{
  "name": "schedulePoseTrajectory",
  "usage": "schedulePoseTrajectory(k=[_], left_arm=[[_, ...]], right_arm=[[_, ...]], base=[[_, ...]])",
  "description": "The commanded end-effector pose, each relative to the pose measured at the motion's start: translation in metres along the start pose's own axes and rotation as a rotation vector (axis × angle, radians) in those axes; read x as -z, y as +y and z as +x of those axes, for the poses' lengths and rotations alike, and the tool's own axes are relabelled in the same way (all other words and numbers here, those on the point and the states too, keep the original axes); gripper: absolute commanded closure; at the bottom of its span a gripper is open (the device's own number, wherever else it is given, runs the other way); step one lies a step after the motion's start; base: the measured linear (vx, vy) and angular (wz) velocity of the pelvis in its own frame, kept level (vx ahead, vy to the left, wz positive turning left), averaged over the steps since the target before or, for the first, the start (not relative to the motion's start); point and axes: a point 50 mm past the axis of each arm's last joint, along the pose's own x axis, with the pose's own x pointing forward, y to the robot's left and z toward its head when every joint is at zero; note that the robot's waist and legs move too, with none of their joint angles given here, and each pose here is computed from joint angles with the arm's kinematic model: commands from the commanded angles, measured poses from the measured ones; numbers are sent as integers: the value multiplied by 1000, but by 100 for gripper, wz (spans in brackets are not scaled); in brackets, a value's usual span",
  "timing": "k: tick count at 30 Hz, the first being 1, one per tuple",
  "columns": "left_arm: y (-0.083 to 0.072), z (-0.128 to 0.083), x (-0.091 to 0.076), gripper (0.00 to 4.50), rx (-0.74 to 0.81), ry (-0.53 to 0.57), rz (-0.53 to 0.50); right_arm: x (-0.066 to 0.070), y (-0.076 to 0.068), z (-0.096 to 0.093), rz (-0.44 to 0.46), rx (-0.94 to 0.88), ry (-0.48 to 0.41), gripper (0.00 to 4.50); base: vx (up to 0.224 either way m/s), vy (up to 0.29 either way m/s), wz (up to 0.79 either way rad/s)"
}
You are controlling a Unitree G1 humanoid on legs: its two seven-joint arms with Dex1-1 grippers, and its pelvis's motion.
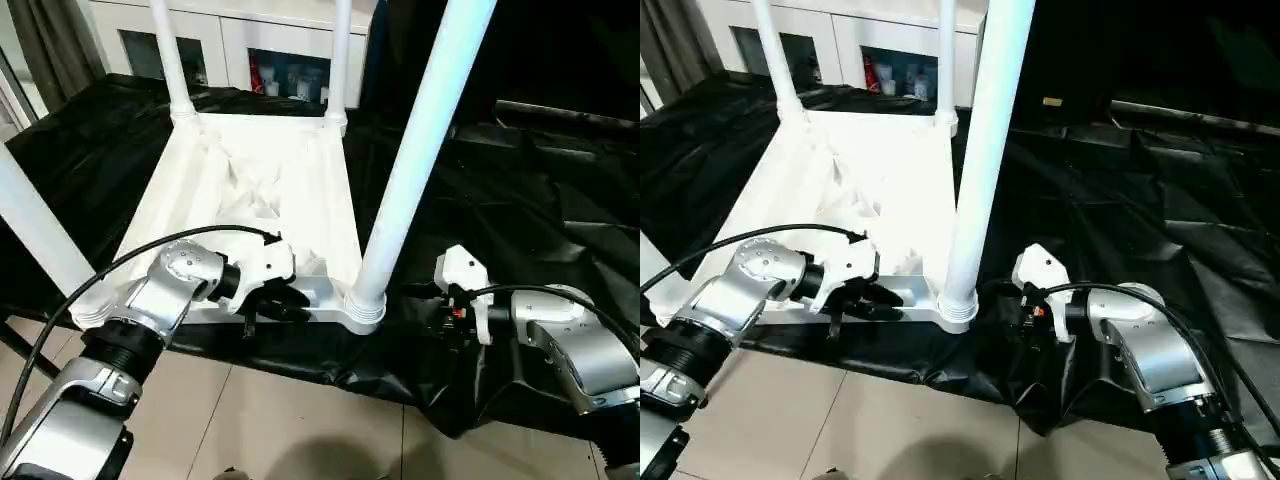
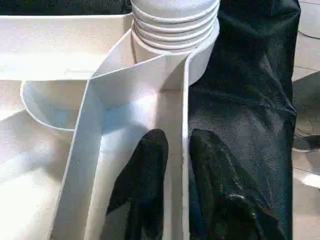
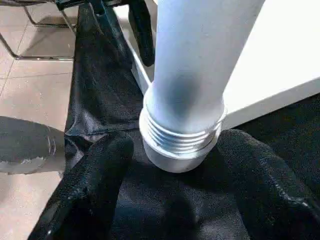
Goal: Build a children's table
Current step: Rotate leg to tighten
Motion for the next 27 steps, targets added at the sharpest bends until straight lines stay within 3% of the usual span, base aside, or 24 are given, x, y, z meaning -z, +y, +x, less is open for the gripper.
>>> schedulePoseTrajectory(k=[1,9,10,14,19,22,27], left_arm=[[6,-6,-6,350,-21,-11,19],[7,-8,2,350,-18,24,-7],[7,-8,5,378,-19,25,-17],[6,-7,8,417,-22,11,-39],[6,-7,8,445,-21,2,-50],[8,-6,6,450,-20,-8,-50],[5,-3,5,450,6,-14,-54]], right_arm=[[-3,0,-2,-16,0,-3,131],[-4,0,-3,-19,2,-1,131],[-4,-1,-3,-20,3,-1,131],[-5,-1,-2,-22,6,-5,131],[-6,0,0,-13,0,-25,131],[-6,-1,4,39,17,-64,98],[-6,-2,14,33,48,-64,55]], base=[[0,0,0],[0,0,0],[0,0,0],[0,0,0],[0,0,0],[0,0,0],[0,0,0]])
